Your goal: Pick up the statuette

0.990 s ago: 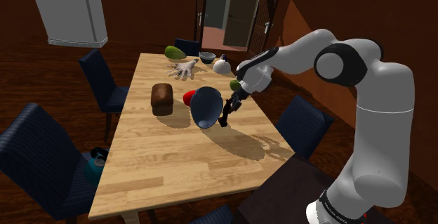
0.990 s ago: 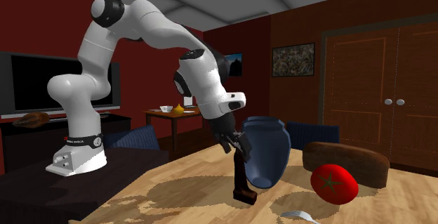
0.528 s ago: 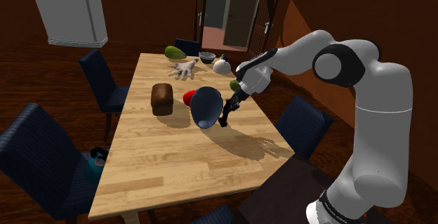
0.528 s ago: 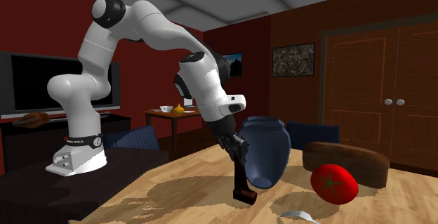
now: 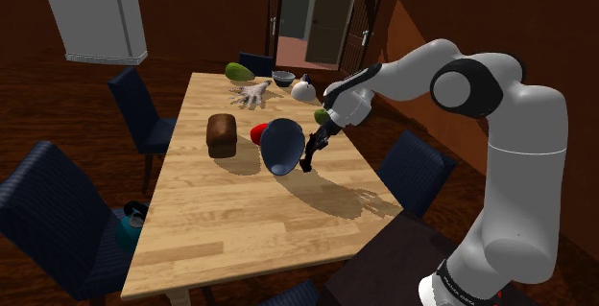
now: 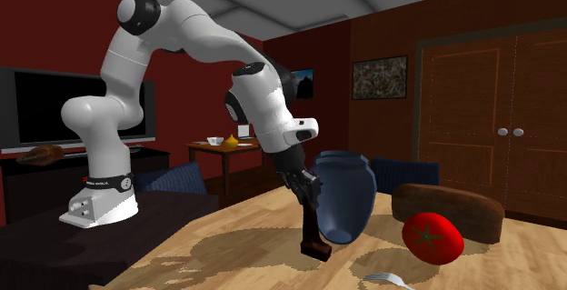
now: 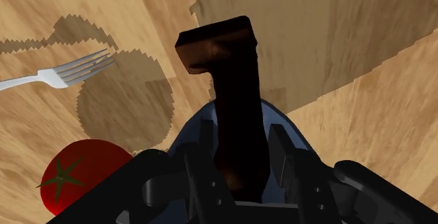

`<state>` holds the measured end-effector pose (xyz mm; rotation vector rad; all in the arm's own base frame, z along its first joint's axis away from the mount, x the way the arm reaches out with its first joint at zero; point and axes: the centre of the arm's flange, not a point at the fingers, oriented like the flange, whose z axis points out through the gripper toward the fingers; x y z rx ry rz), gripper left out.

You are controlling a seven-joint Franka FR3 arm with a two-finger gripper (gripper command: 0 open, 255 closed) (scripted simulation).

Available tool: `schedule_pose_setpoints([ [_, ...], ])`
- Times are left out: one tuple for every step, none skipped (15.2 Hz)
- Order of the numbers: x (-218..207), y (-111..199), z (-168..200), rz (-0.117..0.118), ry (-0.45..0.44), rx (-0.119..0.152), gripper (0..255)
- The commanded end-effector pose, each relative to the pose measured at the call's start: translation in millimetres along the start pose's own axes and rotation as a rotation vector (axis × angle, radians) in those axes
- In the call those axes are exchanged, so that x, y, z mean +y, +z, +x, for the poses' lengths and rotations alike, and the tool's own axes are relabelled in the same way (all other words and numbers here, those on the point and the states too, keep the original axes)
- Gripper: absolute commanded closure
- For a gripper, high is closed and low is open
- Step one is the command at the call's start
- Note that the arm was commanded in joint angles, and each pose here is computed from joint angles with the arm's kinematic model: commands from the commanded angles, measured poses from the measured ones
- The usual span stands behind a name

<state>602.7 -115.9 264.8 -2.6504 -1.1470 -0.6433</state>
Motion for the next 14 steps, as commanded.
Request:
schedule_pose_setpoints([
  [0,-9,5,0.000,0.000,0.000,255],
  [0,-14,7,0.000,0.000,0.000,255],
  [0,-18,9,0.000,0.000,0.000,255],
  [0,-23,12,0.000,0.000,0.000,255],
  [0,-28,14,0.000,0.000,0.000,255],
  [0,-32,17,0.000,0.000,0.000,255],
  [0,-37,19,0.000,0.000,0.000,255],
  [0,-42,21,0.000,0.000,0.000,255],
  [0,-47,24,0.000,0.000,0.000,255],
  [0,-51,26,0.000,0.000,0.000,255],
  [0,-56,29,0.000,0.000,0.000,255],
  [0,-61,31,0.000,0.000,0.000,255],
  [0,-61,31,0.000,0.000,0.000,255],
  [0,-61,31,0.000,0.000,0.000,255],
])
